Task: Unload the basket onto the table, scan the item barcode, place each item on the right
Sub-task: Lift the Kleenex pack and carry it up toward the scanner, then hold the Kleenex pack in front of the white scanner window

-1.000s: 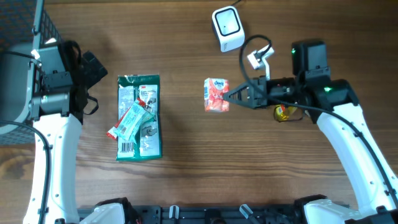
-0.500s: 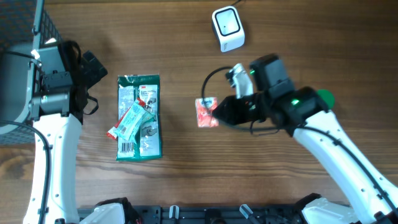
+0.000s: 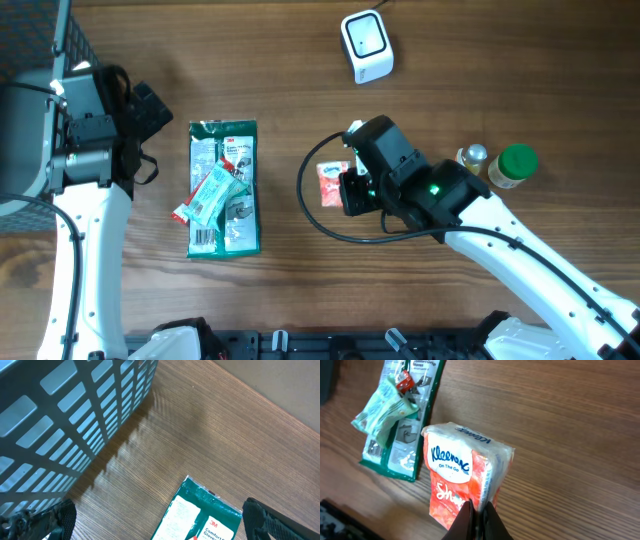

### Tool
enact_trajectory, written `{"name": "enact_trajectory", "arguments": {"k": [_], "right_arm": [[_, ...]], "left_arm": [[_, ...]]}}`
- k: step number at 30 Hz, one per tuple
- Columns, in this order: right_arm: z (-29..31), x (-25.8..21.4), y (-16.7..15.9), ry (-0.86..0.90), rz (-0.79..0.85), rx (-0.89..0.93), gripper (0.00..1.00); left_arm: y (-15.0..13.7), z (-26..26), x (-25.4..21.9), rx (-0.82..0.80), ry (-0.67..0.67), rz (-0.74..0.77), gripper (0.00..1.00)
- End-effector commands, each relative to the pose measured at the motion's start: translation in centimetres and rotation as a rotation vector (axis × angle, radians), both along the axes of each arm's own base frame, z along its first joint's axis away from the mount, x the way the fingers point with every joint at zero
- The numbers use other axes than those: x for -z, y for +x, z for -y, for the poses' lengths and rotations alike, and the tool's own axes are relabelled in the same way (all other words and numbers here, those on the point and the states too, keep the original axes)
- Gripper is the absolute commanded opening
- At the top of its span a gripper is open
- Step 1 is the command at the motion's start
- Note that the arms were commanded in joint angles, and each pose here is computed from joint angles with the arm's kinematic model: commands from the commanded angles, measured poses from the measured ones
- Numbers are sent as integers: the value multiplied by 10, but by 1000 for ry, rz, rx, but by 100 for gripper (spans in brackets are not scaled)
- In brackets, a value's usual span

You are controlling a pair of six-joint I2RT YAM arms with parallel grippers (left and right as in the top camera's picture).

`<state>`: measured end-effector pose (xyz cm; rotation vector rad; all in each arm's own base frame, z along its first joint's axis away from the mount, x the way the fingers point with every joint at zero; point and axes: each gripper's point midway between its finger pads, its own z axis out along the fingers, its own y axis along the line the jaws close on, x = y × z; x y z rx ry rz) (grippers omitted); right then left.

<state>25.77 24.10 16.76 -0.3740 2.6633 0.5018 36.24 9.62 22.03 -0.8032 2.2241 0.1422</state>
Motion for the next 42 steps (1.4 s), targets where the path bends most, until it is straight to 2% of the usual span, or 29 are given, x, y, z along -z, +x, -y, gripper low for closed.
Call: {"name": "enact_trajectory", "arguments": {"k": [1,8,15,18,22,28,32,38,42], "right_arm": [[0,-28,20,23,65,49,4],[20,-108,36,49,123,97,4],[42,-189,52,-15,147,84,4],[47,-205,70,-82,202,98,4],[49,-191,102,-206,243,94,4],[73,-145,163,-571,308,127,4],[64,-111,197,-678,320,73,4],[65,-79,242,-828,384,138,4],[53,-68,265,-837,441,109,4]], "left_arm": [[0,-2,-2,-1,10,3,100],[0,-2,-2,-1,10,4,100],[0,-2,-2,-1,10,3,100],[0,-2,-2,-1,10,4,100],[0,-2,-2,-1,10,3,100],[0,-2,-2,-1,10,4,100],[0,-2,-2,-1,10,4,100],[0,-2,-2,-1,10,3,100],[0,-2,-2,-1,10,4,100]]}}
